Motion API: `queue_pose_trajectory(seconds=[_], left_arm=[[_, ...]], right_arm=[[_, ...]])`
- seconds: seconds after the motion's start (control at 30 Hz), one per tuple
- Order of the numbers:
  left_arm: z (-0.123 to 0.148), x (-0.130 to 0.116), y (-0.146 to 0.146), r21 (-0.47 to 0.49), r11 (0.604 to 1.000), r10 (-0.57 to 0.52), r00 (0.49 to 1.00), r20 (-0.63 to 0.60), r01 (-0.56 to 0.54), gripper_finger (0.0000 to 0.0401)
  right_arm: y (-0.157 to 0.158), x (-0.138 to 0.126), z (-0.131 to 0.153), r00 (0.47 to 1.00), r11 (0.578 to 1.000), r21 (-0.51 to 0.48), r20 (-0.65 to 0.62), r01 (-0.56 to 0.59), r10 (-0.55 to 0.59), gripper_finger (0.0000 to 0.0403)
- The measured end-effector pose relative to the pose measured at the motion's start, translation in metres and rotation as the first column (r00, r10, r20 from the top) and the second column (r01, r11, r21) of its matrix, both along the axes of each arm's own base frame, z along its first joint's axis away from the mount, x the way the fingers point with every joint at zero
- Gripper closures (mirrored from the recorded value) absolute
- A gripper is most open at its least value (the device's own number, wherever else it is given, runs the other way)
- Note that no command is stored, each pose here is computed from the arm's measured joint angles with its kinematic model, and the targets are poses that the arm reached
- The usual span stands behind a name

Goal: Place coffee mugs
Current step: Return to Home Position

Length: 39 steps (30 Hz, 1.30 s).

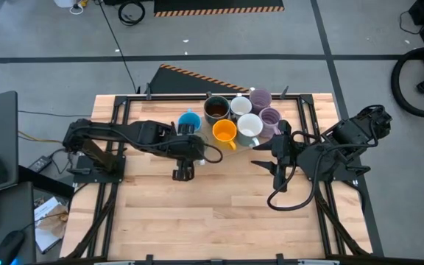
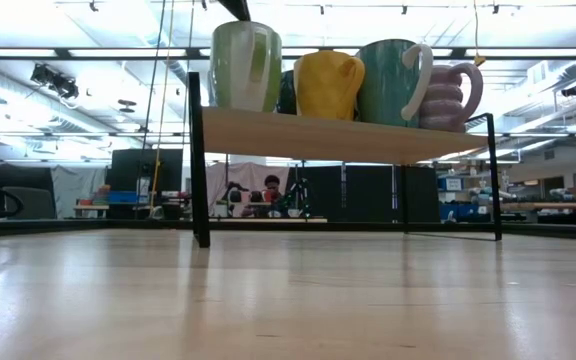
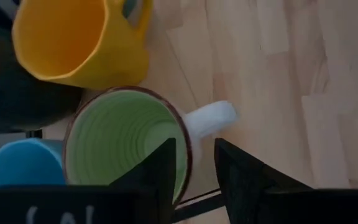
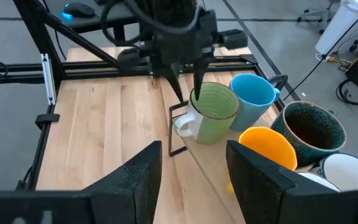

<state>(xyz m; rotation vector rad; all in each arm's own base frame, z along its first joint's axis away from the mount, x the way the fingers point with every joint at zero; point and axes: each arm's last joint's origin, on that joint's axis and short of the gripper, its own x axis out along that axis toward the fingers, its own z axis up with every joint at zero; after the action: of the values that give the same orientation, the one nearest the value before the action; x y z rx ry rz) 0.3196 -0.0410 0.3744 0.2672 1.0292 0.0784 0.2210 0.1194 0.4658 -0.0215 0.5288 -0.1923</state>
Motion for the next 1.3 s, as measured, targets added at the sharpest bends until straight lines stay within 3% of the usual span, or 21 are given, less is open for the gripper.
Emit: queue_pose_trajectory(seconds=[0.2,0.43,0.53,0.6,0.73,1.03,1.3], left_arm=[[0.020,-0.015,0.001,-0.079,0.994,0.089,0.990,0.110,-0.080,0.0284],[0.048,-0.027,-0.004,-0.231,0.965,0.196,0.929,0.315,-0.125,0.0284],[0.051,-0.030,-0.010,-0.259,0.958,0.218,0.902,0.373,-0.124,0.0284],[0.042,-0.035,-0.016,-0.270,0.953,0.234,0.904,0.357,-0.140,0.0284],[0.026,-0.042,-0.027,-0.340,0.931,0.274,0.862,0.425,-0.128,0.0285],[0.002,-0.062,-0.037,-0.436,0.892,0.394,0.679,0.620,-0.119,0.0285],[-0.021,-0.081,-0.036,-0.517,0.852,0.467,0.556,0.687,-0.077,0.0285]], right_arm=[[-0.001,0.002,0.002,1.000,1.000,-0.008,0.018,-0.002,0.002,0.0218],[-0.008,0.005,0.000,1.000,1.000,-0.023,-0.005,0.016,-0.016,0.0218],[-0.011,0.005,-0.002,0.999,1.000,-0.008,-0.033,-0.002,0.001,0.0218],[-0.014,0.003,-0.004,0.999,1.000,-0.009,-0.052,-0.005,0.005,0.0218],[-0.022,-0.007,-0.013,0.998,1.000,0.001,-0.053,0.031,-0.031,0.0220],[-0.047,-0.032,-0.041,0.999,0.986,0.166,0.044,-0.025,0.018,0.0239],[-0.072,-0.062,-0.052,0.984,0.971,0.239,0.177,-0.021,-0.022,0.0250]])
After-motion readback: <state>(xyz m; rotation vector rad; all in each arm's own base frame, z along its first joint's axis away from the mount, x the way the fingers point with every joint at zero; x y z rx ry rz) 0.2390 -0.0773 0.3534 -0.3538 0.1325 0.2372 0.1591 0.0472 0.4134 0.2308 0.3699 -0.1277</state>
